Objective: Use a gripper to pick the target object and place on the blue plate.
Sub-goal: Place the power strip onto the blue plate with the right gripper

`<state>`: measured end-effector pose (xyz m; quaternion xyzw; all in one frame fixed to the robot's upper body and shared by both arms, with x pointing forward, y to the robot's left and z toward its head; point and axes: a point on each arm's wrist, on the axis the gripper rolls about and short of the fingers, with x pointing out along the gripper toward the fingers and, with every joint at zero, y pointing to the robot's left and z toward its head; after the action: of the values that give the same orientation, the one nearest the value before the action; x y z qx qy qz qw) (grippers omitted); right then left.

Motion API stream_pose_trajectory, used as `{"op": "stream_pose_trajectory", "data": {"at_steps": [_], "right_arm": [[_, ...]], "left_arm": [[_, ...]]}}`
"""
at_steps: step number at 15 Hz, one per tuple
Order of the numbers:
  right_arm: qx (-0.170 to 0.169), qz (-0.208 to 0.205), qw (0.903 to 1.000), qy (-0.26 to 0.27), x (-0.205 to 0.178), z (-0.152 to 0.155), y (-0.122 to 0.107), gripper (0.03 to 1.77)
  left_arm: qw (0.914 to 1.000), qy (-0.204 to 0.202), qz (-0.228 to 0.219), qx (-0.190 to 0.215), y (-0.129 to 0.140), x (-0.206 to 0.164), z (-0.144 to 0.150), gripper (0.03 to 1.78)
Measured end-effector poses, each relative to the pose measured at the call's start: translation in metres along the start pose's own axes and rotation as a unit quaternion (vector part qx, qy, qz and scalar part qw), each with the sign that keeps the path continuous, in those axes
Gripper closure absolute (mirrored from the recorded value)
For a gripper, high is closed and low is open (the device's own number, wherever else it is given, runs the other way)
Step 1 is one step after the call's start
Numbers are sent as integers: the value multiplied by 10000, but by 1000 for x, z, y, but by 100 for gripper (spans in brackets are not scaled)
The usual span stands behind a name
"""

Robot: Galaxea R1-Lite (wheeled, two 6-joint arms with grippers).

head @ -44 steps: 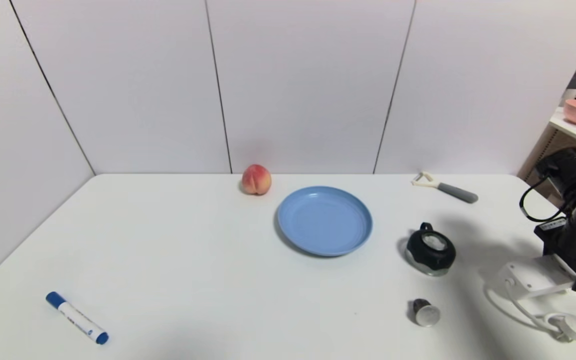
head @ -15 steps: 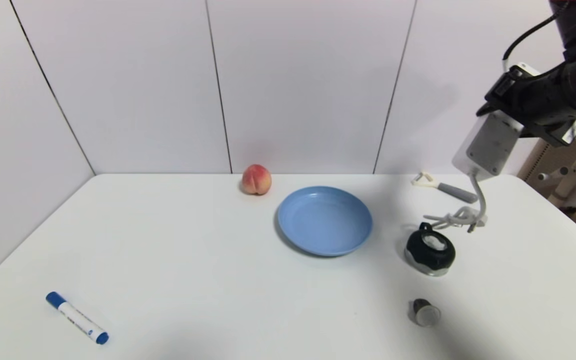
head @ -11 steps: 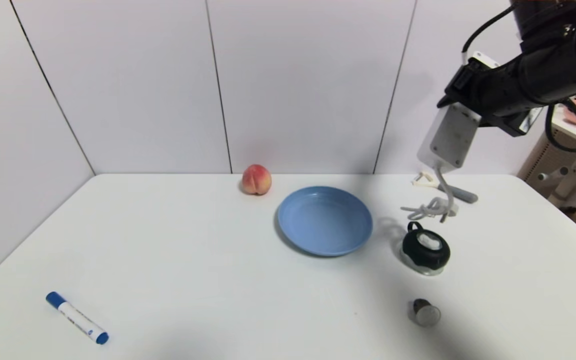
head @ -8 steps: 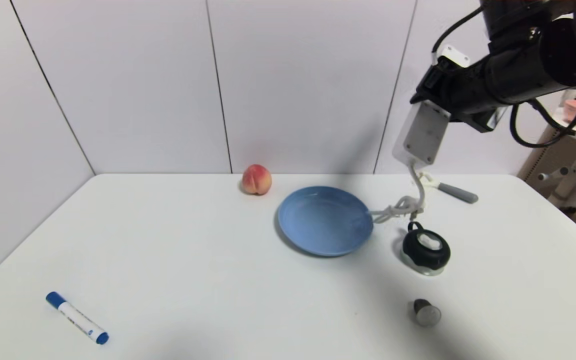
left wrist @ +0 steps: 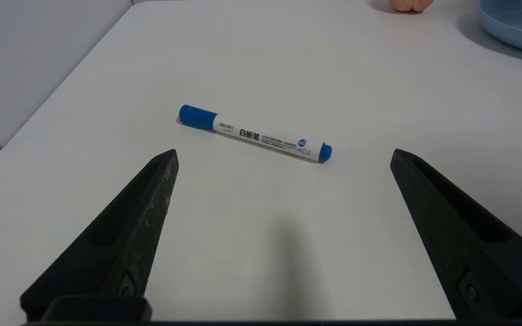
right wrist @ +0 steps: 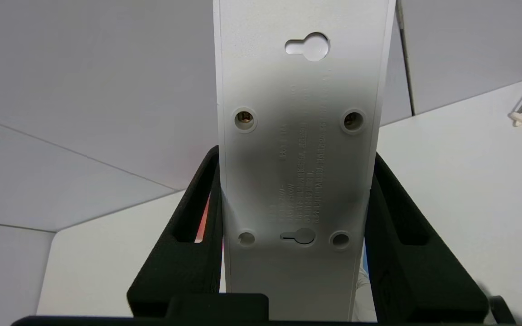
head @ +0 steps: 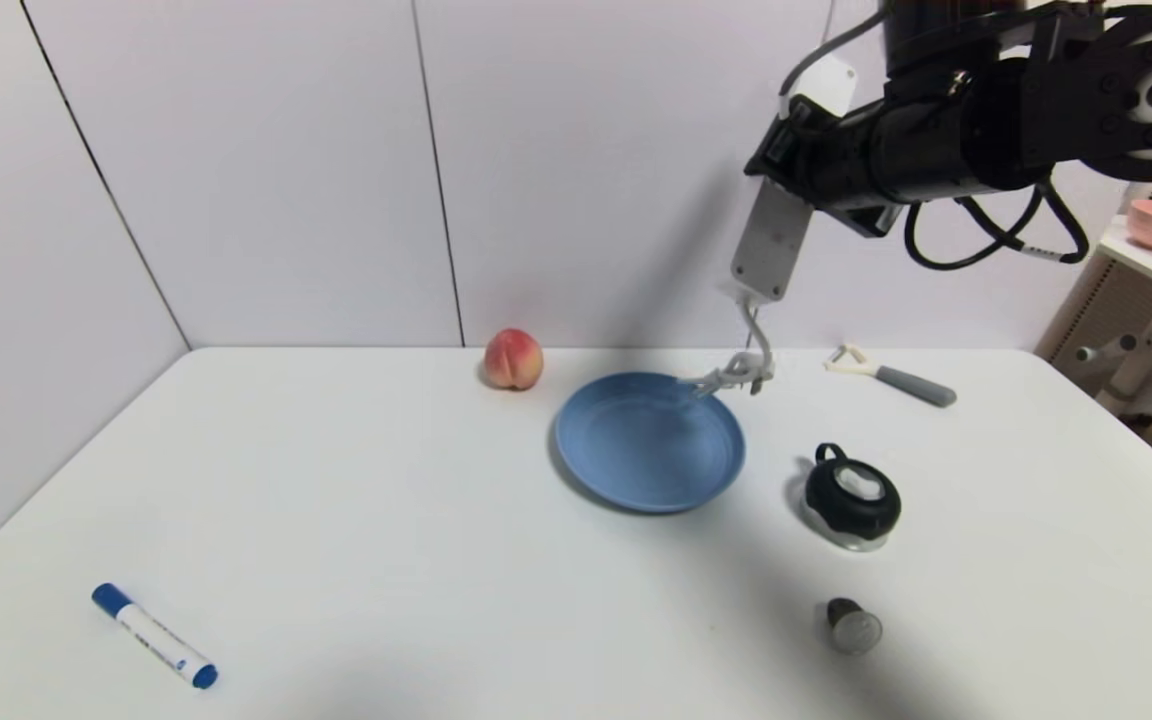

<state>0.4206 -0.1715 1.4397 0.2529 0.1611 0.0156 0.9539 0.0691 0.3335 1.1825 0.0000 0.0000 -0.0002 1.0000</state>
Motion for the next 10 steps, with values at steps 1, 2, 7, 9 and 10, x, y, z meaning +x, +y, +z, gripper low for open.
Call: {"op": "stream_pose_trajectory", "data": {"at_steps": [1,2,7,9,10], "right_arm": [[-30,-15,10000,58,4,-5,1,95],[-64,-25,9999,124,8,-10,3,95],[-246,-360,9965,716,29,-56,-2,95],[-275,-519,9935,973,34,-77,-5,95],[-307,-602,9917,1091,37,-87,-7,95]], "left_arm": [[10000,0,2,0,0,0,0,12],[10000,0,2,0,0,0,0,12],[10000,0,2,2,0,0,0,12],[10000,0,0,0,0,0,0,12],[10000,0,2,0,0,0,0,12]]}}
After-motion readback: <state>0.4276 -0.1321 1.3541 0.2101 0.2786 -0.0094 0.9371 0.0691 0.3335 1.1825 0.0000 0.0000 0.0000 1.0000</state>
